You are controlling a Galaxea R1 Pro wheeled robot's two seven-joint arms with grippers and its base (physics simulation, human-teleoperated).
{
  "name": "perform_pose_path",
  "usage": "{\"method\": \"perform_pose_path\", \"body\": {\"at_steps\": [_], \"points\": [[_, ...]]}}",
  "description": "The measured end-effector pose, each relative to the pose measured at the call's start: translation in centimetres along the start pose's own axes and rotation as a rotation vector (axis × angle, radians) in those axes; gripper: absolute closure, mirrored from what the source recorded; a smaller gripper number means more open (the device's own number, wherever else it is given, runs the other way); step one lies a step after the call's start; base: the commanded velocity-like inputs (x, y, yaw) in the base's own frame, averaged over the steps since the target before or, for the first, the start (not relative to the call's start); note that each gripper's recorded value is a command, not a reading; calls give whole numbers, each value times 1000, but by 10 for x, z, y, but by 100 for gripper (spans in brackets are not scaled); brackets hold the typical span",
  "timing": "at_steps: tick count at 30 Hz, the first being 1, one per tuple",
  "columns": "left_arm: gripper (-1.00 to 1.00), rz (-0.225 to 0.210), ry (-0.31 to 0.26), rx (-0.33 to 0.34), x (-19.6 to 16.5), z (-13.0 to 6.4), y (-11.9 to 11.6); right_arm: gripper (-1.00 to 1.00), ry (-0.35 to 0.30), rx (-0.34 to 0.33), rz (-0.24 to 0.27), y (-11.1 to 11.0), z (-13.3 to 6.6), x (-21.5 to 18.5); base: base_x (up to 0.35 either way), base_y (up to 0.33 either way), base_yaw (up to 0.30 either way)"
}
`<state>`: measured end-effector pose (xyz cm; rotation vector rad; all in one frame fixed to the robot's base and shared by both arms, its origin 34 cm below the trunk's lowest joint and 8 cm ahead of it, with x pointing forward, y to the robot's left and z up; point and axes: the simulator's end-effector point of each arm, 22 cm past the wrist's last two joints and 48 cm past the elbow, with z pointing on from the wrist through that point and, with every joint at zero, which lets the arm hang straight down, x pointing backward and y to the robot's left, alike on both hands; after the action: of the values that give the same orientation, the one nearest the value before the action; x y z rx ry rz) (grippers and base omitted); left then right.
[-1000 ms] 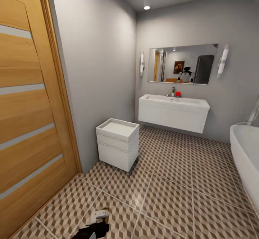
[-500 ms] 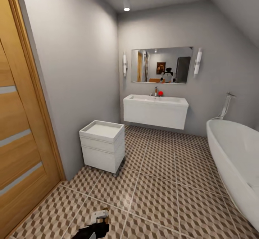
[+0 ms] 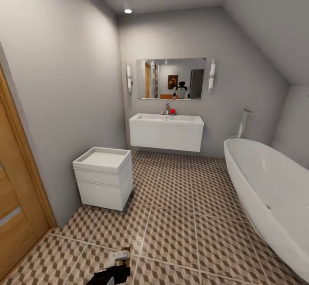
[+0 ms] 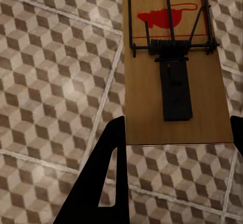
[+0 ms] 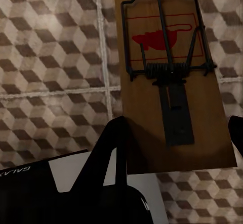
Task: Take the four mousetraps from the cabinet in the bathroom and place them on the bathroom floor. Make sure all four end up on the same floor surface, and ensure that at least two of them are either under or directly next to the same bathroom sink.
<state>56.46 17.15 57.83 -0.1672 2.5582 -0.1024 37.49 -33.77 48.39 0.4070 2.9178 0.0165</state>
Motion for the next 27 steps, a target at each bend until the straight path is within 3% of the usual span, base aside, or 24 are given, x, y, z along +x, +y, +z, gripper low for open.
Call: {"method": "perform_pose_path", "body": {"at_steps": [17,27], "points": [[100,2,-2,-3,-1,0,3,100,0,1,-6,1,0,0,314,0,-18],[100,1,-8,-1,-3,0,2,100,0,0,-2,1,0,0,325,0,-224]]}}
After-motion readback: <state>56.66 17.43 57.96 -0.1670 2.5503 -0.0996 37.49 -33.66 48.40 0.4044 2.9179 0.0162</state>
